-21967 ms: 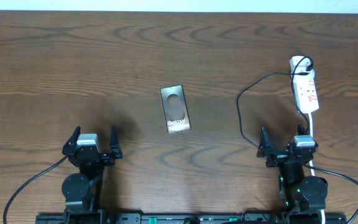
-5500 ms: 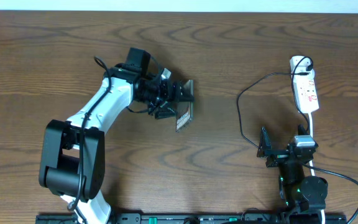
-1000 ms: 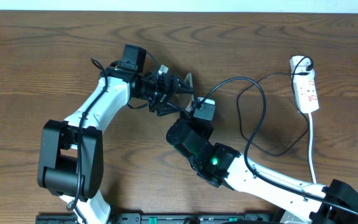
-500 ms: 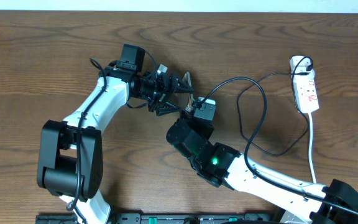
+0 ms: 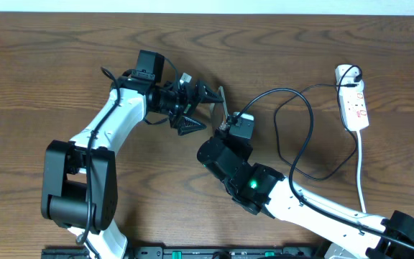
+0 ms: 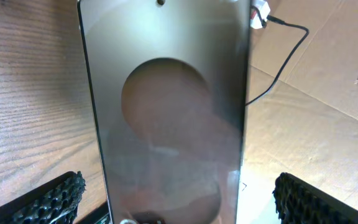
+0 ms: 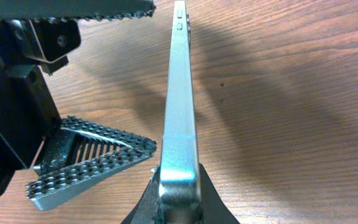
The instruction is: Plug charger to phone and switch on socket
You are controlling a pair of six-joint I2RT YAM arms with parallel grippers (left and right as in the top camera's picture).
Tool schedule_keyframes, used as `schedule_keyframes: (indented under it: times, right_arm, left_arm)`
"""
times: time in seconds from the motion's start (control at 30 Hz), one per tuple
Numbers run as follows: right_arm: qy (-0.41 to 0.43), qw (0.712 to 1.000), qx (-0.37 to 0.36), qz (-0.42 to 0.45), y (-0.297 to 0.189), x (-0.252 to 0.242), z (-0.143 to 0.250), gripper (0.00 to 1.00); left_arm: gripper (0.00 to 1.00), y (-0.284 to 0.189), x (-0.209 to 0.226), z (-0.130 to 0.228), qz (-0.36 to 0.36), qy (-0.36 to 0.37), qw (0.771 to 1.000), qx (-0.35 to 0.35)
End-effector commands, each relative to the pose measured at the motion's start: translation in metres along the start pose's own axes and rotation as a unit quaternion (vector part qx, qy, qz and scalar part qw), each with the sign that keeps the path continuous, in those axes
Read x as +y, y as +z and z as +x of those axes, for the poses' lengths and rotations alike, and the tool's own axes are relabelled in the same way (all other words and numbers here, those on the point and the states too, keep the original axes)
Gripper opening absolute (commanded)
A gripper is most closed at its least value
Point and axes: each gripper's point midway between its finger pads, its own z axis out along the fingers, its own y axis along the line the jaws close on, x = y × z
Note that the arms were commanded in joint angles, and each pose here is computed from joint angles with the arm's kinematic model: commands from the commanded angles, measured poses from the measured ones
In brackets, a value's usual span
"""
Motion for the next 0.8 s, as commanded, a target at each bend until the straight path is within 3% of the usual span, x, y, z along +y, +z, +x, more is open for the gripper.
schedule_keyframes:
  times: [0.0, 0.2, 0.43, 0.6, 0.77]
  right_arm:
    - [0.01, 1.0, -0.025, 0.001, -0.011, 0.0, -0.023, 0.01]
    - [0.078, 0.997, -0.005, 0.026, -0.039, -0.036, -0.048, 0.01]
    - [0.227, 0.974, 0.022, 0.003, -0.053, -0.056, -0.065, 0.01]
    - [0.325, 0.938, 0.063, -0.104, -0.025, -0.023, -0.04, 0.01]
    - [0.336, 0.892, 0.099, -0.286, -0.019, 0.026, -0.026, 0.01]
  left_arm:
    - [0.98, -0.023, -0.011, -0.009, 0.022, 0.021, 0.999, -0.023]
    - [0.98, -0.077, 0.009, -0.023, 0.013, 0.049, 0.996, -0.077]
    - [0.98, -0.164, 0.074, 0.002, -0.163, -0.006, 0.969, -0.186]
    - [0.98, -0.199, 0.063, 0.034, -0.16, 0.003, 0.96, -0.231]
    - [0.98, -0.209, 0.052, 0.056, -0.154, 0.012, 0.955, -0.252]
